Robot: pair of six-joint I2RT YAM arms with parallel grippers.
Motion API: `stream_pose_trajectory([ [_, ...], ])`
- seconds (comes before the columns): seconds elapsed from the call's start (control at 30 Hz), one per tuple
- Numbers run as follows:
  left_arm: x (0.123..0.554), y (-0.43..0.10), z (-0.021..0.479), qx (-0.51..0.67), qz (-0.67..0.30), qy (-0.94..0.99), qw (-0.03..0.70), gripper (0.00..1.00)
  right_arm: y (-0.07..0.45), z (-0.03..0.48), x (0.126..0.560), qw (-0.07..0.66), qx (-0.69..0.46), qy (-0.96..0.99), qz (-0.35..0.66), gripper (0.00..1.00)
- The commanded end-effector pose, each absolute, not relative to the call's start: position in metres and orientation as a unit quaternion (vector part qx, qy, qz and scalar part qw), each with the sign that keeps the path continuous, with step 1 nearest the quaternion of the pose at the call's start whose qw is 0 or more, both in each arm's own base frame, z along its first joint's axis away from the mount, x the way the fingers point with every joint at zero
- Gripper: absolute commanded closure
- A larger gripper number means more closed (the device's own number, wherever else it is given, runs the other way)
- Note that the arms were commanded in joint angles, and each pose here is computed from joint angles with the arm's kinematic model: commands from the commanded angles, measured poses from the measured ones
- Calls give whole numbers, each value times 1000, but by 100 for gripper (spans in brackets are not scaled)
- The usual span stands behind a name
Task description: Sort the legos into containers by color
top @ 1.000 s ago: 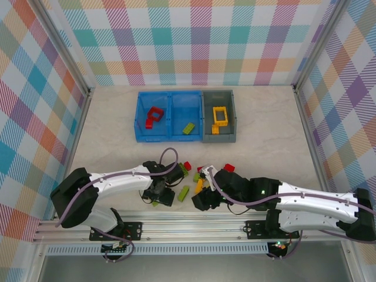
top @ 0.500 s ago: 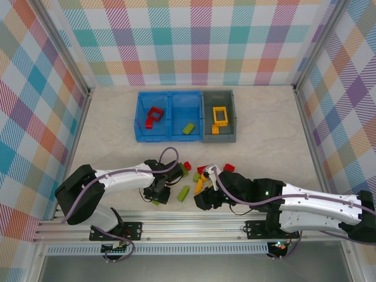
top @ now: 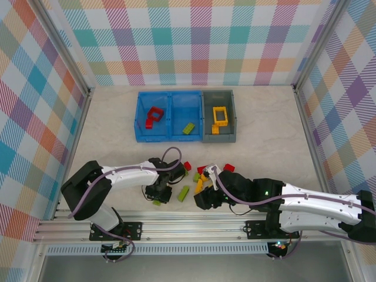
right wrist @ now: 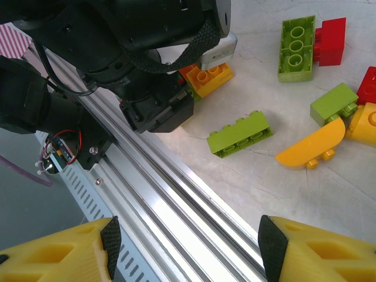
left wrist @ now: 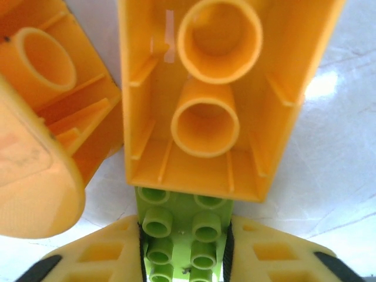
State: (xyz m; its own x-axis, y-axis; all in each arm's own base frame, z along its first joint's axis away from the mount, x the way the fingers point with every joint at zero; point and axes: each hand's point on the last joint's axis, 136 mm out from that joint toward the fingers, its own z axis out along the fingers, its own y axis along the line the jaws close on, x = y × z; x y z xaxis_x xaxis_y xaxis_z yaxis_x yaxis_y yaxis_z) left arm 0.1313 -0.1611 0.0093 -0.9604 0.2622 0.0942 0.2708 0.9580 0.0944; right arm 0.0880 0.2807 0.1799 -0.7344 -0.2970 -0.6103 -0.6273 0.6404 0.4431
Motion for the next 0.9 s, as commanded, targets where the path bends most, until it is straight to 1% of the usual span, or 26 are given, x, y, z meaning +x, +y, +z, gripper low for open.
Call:
stream_pose_trajectory([
  [0.0,135,-167,-17,-133,-41,-990,38,75,279,180,89,256,-258,872,329,35],
  [0.07,139,-168,-10,-135,-40,-990,28,78,279,182,90,259,-258,871,328,35],
  [0.17,149,-173,17,-136,-36,-990,5,79,277,188,94,271,-256,870,323,35],
  [0.33,172,-188,96,-131,-4,-989,-64,78,262,215,117,333,-220,867,298,37],
  [0.43,186,-203,135,-130,25,-987,-91,78,250,236,139,375,-183,863,284,38],
  [0.5,200,-213,154,-127,44,-985,-107,77,243,247,155,389,-156,864,279,38],
  [0.6,231,-221,173,-118,56,-983,-127,77,234,258,182,398,-118,868,273,39],
  [0.7,274,-237,190,-112,69,-979,-156,77,237,266,206,405,-98,861,292,38],
  [0.8,322,-251,193,-104,64,-977,-173,77,247,274,229,408,-91,848,325,39],
  [0.87,353,-257,186,-99,47,-977,-182,77,255,284,239,427,-94,832,342,38],
])
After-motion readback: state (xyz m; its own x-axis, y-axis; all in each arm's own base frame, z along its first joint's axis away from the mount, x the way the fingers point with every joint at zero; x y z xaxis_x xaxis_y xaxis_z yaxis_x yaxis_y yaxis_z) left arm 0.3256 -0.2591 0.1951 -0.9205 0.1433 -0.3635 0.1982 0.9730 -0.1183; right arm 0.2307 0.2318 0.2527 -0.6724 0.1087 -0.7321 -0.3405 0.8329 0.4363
